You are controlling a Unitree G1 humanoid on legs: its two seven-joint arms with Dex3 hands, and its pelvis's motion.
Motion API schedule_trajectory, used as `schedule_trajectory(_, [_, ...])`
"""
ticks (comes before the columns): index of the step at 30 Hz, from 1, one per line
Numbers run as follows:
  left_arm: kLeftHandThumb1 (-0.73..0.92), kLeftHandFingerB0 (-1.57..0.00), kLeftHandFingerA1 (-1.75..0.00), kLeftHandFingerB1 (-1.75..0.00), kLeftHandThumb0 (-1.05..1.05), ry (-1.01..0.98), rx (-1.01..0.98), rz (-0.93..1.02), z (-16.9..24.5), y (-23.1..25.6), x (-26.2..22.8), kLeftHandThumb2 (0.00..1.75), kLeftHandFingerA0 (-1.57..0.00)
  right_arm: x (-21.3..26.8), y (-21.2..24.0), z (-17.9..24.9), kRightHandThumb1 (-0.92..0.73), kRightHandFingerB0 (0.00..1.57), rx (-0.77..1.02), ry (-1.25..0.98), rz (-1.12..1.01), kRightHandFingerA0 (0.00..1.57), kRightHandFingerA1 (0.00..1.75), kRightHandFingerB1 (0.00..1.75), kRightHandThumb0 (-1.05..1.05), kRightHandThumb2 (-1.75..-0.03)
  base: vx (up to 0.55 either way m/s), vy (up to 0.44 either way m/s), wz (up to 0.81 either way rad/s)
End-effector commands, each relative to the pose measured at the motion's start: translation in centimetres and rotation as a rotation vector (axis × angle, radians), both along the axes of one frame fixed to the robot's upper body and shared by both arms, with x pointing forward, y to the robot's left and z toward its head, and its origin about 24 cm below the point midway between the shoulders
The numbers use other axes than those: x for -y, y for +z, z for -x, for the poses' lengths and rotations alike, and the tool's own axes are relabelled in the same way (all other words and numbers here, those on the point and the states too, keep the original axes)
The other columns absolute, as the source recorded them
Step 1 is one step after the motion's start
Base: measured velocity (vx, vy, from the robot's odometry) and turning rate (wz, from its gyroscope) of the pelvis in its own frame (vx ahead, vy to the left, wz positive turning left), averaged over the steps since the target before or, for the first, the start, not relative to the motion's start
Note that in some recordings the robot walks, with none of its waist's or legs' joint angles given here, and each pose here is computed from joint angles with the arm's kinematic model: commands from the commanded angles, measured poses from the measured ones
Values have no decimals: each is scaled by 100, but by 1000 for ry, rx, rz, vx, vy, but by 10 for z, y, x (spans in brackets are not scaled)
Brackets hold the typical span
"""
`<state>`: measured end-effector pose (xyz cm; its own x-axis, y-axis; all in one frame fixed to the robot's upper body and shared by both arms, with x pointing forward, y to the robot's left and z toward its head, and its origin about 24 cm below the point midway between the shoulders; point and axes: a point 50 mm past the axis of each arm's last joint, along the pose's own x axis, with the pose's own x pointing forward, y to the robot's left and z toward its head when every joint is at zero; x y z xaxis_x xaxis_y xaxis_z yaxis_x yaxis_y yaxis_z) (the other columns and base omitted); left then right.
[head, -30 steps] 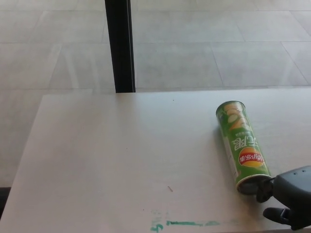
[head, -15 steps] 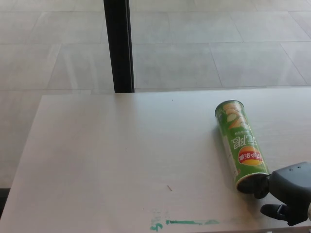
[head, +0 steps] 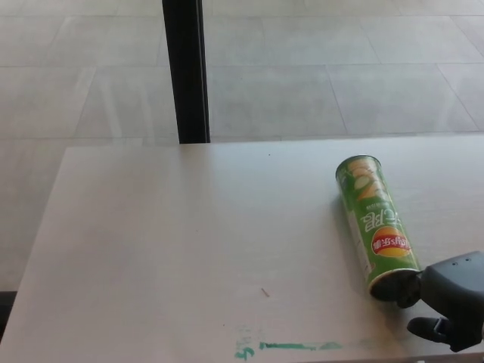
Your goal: Use the right hand as a fist to push the chips tray inside its container kept in the middle of the desk
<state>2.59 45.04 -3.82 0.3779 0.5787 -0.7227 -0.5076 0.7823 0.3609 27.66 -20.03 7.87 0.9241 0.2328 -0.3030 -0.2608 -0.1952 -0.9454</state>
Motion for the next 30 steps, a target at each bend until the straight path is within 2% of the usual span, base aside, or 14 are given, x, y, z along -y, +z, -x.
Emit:
schedule_trajectory(1, [71,-42,-57,-43,-64,-22,-2,-19,2,5,-4,62,-47,12,26,10,-86,47,54,10,-39,84,121,42,-70,-66,0,0,0])
schedule_trajectory(2, [72,-42,-56,-43,-64,-23,-5,-17,2,5,-4,62,-47,14,28,13,-86,48,45,17,-60,87,102,42,-69,-65,0,0,0])
schedule_trajectory(3, [72,-45,-56,-43,-63,-21,-9,-22,3,5,-4,61,-51,17,34,18,-85,46,2,13,-110,82,83,40,-67,-66,0,0,0])
schedule_trajectory(5, [72,-45,-56,-43,-63,-17,-16,-32,4,6,-5,61,-51,21,42,26,-85,46,-61,13,-170,82,83,40,-67,-66,0,0,0])
schedule_trajectory(6, [72,-45,-55,-43,-62,-13,-15,-30,4,5,-5,61,-51,23,46,28,-69,39,-71,15,-190,82,84,56,-64,-108,0,0,0])
schedule_trajectory(7, [71,-44,-57,-43,-63,-6,-10,-28,4,5,-4,61,-52,25,51,32,-84,50,-76,11,-214,77,79,39,-67,-66,0,0,0])
schedule_trajectory(9, [71,-44,-58,-44,-63,-2,-1,-22,3,6,-5,61,-49,29,69,40,-84,53,-87,6,-259,77,70,38,-68,-66,0,0,0])
schedule_trajectory(16, [72,-43,-57,-43,-62,0,-13,-18,5,3,-3,61,-52,41,105,51,-83,54,-59,24,-327,75,73,40,-65,-65,0,0,0])
schedule_trajectory(18, [71,-44,-57,-44,-62,10,0,-19,5,3,-3,61,-51,49,119,54,-80,56,8,24,-362,82,75,44,-62,-64,0,0,0])
schedule_trajectory(21, [70,-45,-58,-43,-63,10,-3,-22,5,4,-4,61,-52,64,134,58,-80,57,52,-32,-386,82,78,44,-61,-64,0,0,0])
schedule_trajectory(25, [71,-44,-57,-42,-63,13,-4,-21,5,3,-3,61,-53,98,145,67,-76,56,152,-167,-491,87,72,46,-53,-63,0,0,0])
schedule_trajectory(26, [71,-43,-57,-42,-63,12,-6,-20,5,3,-3,61,-52,108,146,69,-64,50,176,-203,-515,85,79,60,-58,-98,0,0,0])
schedule_trajectory(27, [71,-44,-57,-42,-63,7,-10,-20,5,4,-4,61,-52,123,143,75,-75,63,281,-253,-477,97,68,47,-52,-62,0,0,0])
schedule_trajectory(30, [71,-45,-62,-44,-63,13,5,-13,5,4,-4,61,-53,151,131,87,-73,66,460,-363,-442,99,74,47,-49,-62,0,0,0])
